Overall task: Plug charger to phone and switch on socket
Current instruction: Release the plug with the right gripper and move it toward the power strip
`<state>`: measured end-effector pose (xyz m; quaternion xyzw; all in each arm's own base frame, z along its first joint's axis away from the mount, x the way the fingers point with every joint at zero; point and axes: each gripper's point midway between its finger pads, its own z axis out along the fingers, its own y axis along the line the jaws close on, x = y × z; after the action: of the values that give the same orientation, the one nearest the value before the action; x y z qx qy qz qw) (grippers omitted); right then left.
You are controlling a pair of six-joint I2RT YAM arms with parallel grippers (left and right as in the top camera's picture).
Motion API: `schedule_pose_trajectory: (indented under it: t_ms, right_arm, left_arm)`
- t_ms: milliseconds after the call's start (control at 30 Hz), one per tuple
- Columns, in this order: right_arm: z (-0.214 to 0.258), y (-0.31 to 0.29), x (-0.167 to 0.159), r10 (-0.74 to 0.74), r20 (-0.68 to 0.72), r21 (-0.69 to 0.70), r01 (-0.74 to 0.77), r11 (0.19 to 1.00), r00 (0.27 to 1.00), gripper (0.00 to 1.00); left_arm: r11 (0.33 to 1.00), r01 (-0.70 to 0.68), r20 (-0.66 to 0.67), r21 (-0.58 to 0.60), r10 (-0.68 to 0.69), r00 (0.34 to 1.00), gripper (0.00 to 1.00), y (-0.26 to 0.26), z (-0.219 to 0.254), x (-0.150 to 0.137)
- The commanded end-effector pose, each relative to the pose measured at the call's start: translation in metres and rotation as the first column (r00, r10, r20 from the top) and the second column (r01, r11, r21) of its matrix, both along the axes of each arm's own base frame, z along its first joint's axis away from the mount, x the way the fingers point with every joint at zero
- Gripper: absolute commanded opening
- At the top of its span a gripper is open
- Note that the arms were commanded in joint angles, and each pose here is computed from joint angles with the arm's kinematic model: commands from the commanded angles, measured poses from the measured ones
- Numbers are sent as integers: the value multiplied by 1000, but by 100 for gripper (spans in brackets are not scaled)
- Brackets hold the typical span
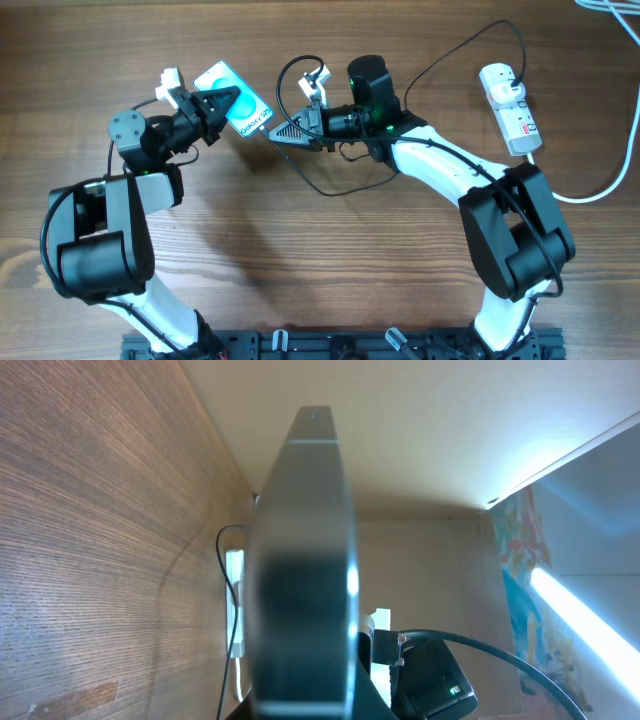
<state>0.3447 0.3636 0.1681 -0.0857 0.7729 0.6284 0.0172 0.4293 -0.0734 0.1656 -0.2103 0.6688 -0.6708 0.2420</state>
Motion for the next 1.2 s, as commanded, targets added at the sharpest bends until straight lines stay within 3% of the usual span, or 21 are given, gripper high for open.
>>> schedule_pose_trajectory:
  t_ms: [0,867,1167]
  right_arm:
    - [13,-1,3,-15,19,12,15,1000,1000,5]
    - [12,-1,13,-76,-8,-4,76,997,997,4]
    - [16,0,21,-116,0,3,116,993,993,4]
  left_arm:
    - [1000,20,11,3,-20,1000,4,-2,2,-2]
    - [992,125,10,5,-126,992,4,-29,1,-14]
    - [960,279,7,12,-280,960,4,-43,0,-38]
